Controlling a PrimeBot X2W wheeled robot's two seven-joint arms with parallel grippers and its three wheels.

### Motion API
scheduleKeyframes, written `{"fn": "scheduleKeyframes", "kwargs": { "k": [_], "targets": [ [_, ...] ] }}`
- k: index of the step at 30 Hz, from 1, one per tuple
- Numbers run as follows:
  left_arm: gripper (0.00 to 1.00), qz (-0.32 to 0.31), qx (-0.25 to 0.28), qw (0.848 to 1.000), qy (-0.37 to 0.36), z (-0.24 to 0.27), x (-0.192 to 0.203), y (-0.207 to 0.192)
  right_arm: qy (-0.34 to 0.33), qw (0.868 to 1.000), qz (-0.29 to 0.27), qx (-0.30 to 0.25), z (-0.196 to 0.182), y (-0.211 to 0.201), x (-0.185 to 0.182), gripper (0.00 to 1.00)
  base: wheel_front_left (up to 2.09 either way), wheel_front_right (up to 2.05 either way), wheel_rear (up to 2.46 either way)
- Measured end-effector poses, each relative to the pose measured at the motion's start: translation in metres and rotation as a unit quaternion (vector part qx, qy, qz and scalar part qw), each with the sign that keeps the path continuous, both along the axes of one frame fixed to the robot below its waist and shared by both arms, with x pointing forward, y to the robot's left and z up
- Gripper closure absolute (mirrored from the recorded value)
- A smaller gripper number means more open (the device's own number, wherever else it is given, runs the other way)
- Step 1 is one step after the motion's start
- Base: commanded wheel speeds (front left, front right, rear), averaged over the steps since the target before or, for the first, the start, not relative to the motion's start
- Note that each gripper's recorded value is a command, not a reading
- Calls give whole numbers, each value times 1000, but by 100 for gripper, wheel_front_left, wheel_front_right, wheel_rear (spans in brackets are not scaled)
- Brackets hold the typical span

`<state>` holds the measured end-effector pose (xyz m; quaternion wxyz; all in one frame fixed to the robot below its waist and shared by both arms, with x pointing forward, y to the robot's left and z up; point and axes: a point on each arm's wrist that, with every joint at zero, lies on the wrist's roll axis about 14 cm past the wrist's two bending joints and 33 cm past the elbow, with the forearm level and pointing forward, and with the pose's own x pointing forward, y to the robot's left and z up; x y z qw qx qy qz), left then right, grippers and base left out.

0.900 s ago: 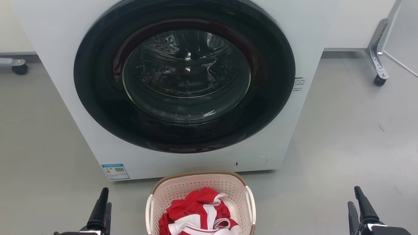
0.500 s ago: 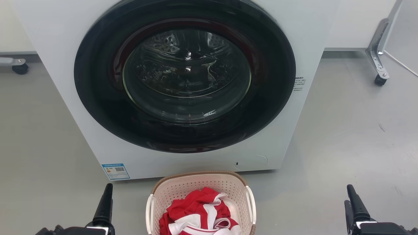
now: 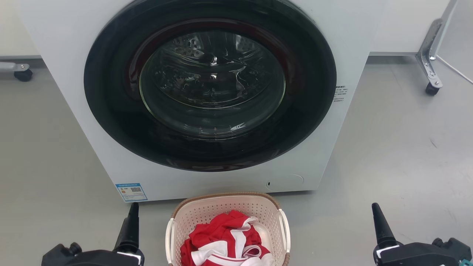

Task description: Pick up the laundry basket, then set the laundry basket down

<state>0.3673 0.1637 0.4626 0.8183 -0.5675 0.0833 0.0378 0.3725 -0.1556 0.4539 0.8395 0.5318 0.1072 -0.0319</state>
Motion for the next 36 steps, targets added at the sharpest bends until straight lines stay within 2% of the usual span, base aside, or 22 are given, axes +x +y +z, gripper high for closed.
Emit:
{"fn": "scheduleKeyframes", "kwargs": {
  "k": [8, 17, 25, 36],
  "targets": [
    [0, -24, 90, 996, -7, 3, 1, -7, -10, 997, 21, -72, 3, 9, 3, 0, 0, 0, 0],
    [0, -49, 195, 980, -14, 2, 1, -13, -16, 988, 38, -147, 2, 16, 4, 0, 0, 0, 0],
    [0, -61, 268, 961, -26, 4, 1, -16, -30, 976, 50, -210, 5, 21, 4, 0, 0, 0, 0],
    [0, -66, 352, 932, -52, 13, 3, -22, -58, 952, 63, -294, 13, 29, 7, 0, 0, 0, 0]
  ]
}}
